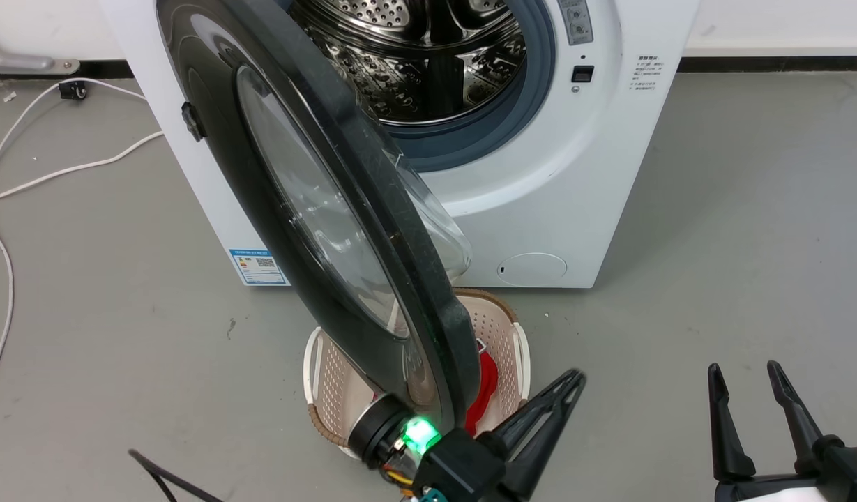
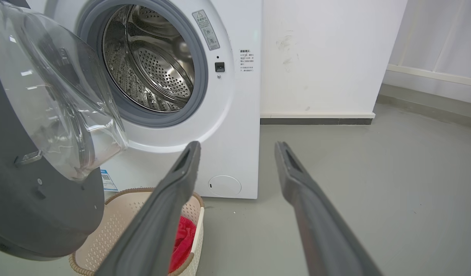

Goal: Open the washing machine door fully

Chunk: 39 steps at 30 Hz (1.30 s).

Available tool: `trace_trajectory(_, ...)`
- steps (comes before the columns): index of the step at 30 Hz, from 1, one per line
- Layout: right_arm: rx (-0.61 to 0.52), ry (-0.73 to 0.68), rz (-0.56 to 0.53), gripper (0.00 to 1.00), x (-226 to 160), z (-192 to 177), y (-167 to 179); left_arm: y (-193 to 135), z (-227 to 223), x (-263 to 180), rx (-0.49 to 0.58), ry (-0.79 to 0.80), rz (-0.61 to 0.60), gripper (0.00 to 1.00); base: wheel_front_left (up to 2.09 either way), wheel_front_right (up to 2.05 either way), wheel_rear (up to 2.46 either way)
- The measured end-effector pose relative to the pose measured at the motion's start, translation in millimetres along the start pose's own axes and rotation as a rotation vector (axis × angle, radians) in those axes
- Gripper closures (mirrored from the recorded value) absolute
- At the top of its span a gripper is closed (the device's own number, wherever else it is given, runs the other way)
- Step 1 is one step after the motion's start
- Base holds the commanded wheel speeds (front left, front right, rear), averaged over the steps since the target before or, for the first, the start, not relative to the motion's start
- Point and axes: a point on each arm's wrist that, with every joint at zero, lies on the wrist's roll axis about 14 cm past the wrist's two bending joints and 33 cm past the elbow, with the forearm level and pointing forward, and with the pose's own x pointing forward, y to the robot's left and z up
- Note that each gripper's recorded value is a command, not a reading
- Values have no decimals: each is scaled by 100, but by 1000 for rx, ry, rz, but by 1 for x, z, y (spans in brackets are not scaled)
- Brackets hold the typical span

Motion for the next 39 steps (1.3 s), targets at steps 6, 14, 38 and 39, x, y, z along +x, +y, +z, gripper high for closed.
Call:
trace_trajectory(6,8,9,-3,0,-1,-3,0,8,-27,-7,-20,79,33,100,0,0,0)
trace_trajectory(14,16,16,-12,0,-2,-5,-2,32,-35,4,-25,56,118,100,0,0,0)
trace_trajectory(38,38,44,-20,0,0,-14,-4,73,-48,21,-45,24,280,100,0,0,0)
trace_trajectory(39,38,44,-19,0,0,-14,-3,74,-47,19,-44,22,286,100,0,0,0)
